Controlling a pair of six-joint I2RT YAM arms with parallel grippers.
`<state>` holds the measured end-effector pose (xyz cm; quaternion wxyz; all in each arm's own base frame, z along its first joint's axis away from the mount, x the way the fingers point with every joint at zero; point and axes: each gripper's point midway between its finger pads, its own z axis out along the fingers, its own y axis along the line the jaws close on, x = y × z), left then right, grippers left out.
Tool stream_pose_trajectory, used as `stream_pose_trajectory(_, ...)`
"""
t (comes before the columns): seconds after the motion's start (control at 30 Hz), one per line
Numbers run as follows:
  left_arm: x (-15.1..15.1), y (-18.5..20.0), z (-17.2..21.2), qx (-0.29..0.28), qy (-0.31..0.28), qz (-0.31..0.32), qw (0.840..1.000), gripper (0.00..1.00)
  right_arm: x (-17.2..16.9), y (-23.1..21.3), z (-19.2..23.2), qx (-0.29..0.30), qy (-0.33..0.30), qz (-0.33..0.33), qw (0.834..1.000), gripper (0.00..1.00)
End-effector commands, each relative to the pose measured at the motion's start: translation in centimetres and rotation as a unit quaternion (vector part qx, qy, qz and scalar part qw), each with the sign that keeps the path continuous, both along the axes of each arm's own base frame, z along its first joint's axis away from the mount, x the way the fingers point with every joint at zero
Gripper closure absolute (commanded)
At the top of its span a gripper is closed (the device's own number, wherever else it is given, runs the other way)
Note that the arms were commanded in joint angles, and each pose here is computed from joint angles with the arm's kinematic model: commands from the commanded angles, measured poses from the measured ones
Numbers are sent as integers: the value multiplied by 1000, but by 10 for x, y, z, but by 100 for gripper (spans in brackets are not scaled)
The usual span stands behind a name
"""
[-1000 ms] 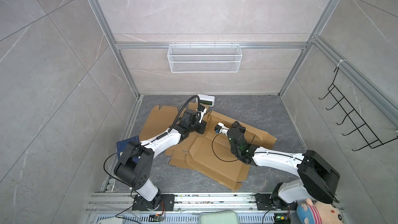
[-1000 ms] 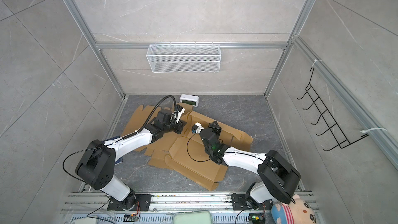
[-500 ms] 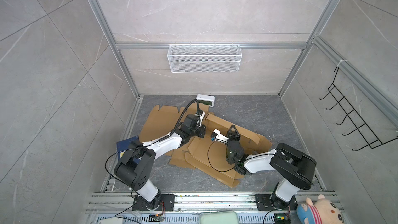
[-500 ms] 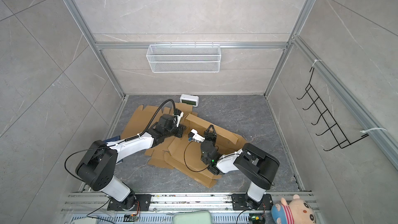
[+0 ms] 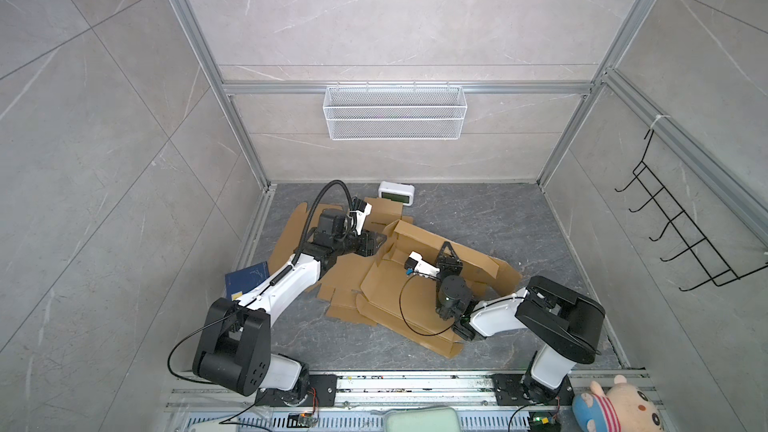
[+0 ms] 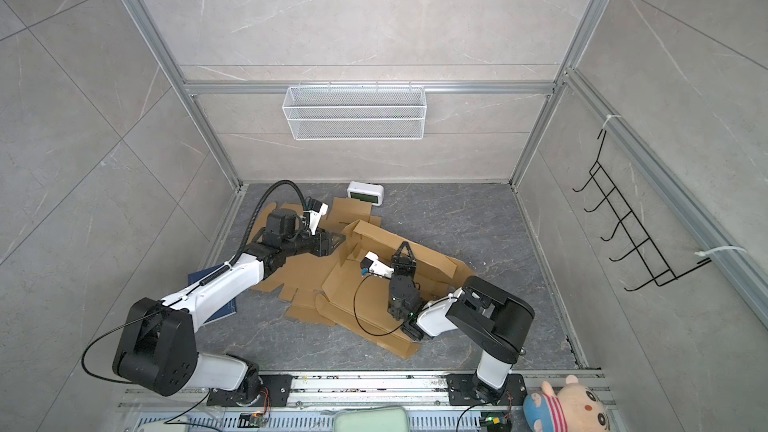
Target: Fold the paper box
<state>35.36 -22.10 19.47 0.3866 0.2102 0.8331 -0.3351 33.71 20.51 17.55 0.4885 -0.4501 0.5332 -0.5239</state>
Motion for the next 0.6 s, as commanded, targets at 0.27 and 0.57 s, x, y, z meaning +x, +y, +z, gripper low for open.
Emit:
stream_pose_trajectory(0.27,47,65,17,-20,-13,21,1000,39,-2,4,-7,4,8,18,1000,100)
stream_pose_trajectory(0.57,23,27,-46,70,1,-97,993,35,-3,6,-7,9,19,26,999,100)
